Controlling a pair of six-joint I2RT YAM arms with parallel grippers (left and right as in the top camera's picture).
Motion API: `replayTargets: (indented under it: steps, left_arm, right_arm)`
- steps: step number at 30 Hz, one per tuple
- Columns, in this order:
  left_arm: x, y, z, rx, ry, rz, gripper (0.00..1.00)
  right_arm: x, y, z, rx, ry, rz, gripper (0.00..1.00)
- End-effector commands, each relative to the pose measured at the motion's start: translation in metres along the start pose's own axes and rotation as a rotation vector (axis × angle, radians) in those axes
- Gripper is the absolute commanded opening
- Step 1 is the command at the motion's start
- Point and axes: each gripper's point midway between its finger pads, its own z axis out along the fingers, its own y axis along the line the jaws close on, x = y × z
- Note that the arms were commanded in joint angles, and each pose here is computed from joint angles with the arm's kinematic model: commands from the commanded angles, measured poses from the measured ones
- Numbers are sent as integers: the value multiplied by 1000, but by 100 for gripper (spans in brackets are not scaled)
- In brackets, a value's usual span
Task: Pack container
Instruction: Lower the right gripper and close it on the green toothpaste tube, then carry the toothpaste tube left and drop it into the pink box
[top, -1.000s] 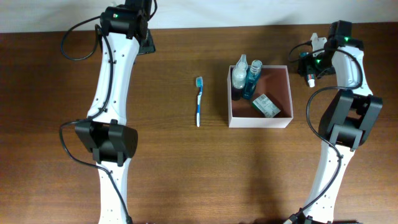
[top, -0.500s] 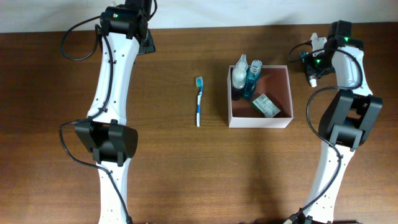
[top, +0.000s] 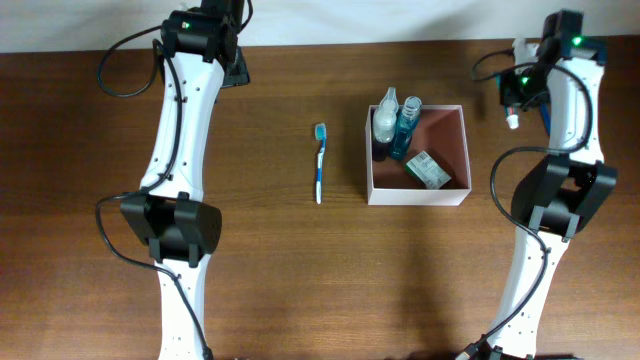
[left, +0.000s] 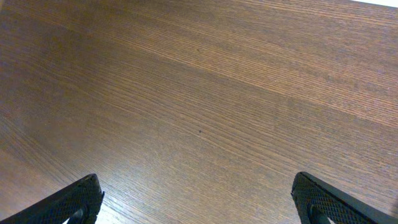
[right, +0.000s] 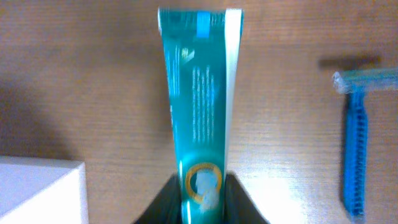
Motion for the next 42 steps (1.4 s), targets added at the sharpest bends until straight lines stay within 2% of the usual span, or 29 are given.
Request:
replayTargets:
  steps: [1, 9, 21, 31, 42]
  left_arm:
    - [-3, 8, -3, -18, -11, -13, 99]
    - [-3, 8, -3, -18, -11, -13, 99]
    - [-3, 8, -3, -18, -11, -13, 99]
    - [-3, 8, -3, -18, -11, -13, 99]
    - [-3, 8, -3, -18, -11, -13, 99]
  right_arm:
    - [-9, 29, -42, -52, -40, 37, 18]
    - [0, 82, -114, -51, -57, 36, 19]
    - [1, 113, -191, -38, -183, 92, 18]
    - [7, 160, -178, -84, -128, 47, 18]
    - [43, 167, -122, -72, 108, 46, 18]
